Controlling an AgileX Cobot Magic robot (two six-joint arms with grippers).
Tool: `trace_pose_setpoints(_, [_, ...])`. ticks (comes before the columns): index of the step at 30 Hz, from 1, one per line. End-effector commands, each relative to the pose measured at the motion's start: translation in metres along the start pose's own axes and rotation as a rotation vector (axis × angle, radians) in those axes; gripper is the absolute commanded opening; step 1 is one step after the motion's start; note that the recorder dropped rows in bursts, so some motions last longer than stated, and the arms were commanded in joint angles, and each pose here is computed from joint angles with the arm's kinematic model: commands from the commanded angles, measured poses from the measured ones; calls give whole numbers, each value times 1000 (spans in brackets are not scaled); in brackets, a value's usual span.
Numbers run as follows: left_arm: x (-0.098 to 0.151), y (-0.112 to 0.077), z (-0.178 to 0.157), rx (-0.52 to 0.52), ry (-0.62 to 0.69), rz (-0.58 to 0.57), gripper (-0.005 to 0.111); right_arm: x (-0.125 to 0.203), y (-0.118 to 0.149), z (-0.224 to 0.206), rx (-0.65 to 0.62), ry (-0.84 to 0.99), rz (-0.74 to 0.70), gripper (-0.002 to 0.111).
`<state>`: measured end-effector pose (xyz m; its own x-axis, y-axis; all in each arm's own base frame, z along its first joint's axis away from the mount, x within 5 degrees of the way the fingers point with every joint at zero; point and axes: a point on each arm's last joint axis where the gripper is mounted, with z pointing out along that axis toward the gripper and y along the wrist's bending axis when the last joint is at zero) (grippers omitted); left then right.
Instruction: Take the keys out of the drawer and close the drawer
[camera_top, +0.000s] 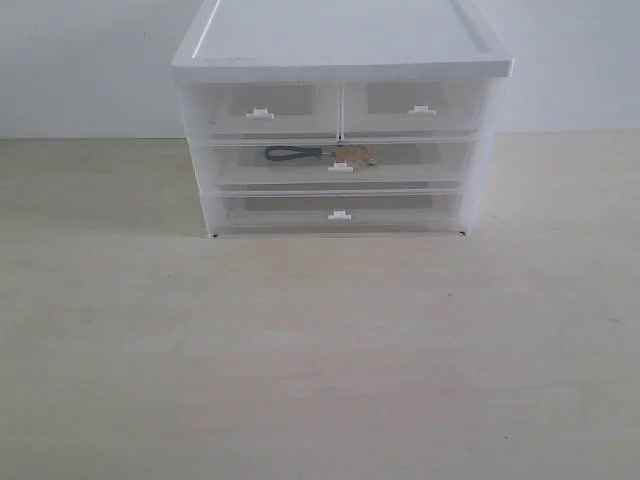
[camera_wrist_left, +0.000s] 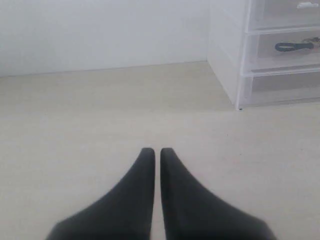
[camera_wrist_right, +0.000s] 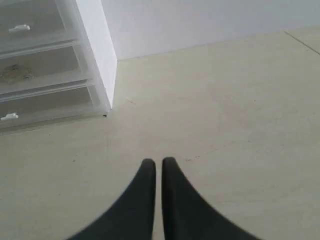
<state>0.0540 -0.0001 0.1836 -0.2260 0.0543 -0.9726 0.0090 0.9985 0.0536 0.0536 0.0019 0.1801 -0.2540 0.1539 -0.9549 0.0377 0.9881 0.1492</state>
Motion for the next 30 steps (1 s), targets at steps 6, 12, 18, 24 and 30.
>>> trace_pose_setpoints(6, [-2,0,0,-1,-11,-10,4,-13,0,-1,8,-126,-7,0])
trace_pose_setpoints(12, [-2,0,0,-1,-11,-10,4,-32,0,-6,6,-343,2,0])
trace_pose_setpoints(18, [-2,0,0,-1,-11,-10,4,-40,1,-9,17,-398,-60,0])
trace_pose_setpoints(24, [-2,0,0,-1,-8,-10,4,-62,5,-12,17,-357,-85,0])
trace_pose_setpoints(30, [-2,0,0,-1,-8,-10,4,-101,10,0,22,-278,-79,0])
